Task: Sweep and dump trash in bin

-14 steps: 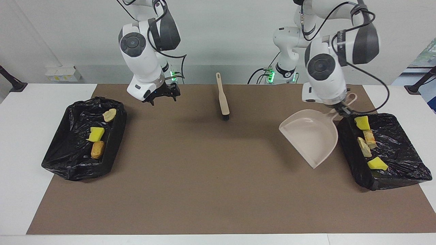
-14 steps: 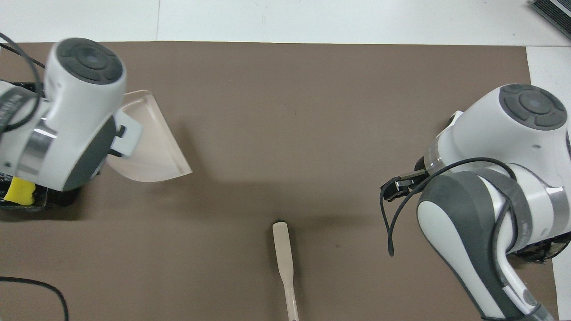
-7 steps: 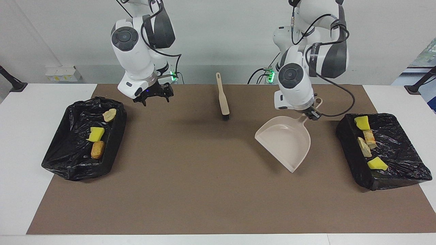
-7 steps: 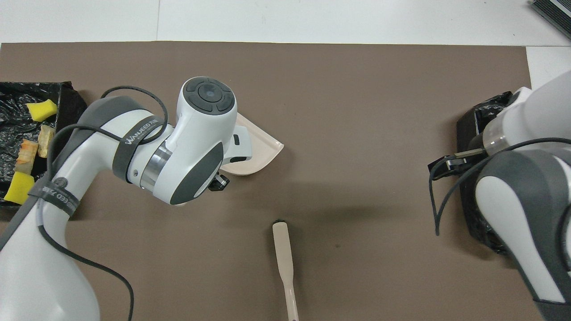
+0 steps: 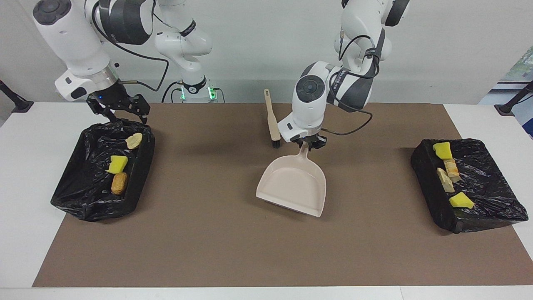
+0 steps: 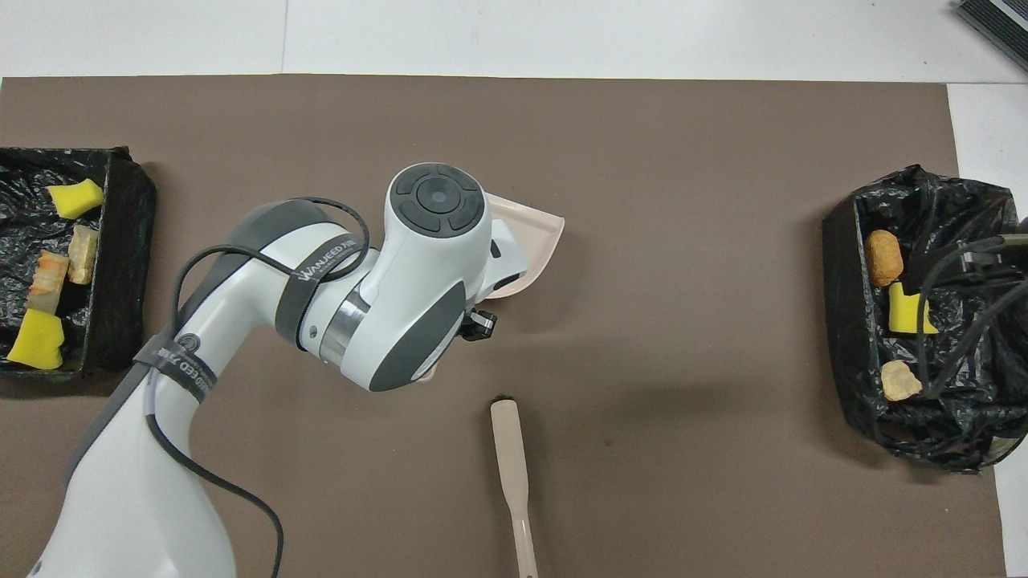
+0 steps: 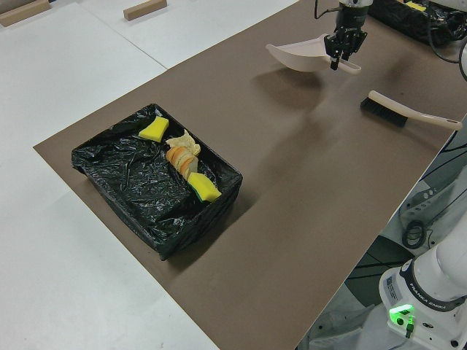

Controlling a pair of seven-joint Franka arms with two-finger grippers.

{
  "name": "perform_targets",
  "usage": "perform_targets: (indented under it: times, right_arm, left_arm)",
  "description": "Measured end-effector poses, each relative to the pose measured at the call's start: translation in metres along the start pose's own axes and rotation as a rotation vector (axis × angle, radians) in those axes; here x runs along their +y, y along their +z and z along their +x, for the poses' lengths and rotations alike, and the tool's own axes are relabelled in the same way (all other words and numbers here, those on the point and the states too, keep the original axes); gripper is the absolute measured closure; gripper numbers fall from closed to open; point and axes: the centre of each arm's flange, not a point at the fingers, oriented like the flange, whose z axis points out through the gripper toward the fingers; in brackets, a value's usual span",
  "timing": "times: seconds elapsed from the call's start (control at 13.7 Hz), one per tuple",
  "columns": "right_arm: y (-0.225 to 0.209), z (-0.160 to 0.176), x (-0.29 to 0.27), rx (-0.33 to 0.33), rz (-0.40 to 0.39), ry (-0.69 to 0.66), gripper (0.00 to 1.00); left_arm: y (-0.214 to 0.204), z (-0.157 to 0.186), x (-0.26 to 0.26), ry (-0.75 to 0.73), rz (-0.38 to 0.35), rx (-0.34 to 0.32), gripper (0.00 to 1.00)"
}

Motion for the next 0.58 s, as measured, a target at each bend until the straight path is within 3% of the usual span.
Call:
perform_targets:
  times: [0.22,0.58]
  right_arm:
    - [-0.029,-0.01,-0.005,0.03,0.006,-0.004,0.0]
    - [-0.032,-0.014,-0.013,0.035,0.005,-0.006,0.0]
  left_arm:
    - [-0.001,0.009,0.005,-0.089,-0.027,0.008,0.68]
    - [0.025,0.02,0.024,-0.172,-0.032,-0.021,0.68]
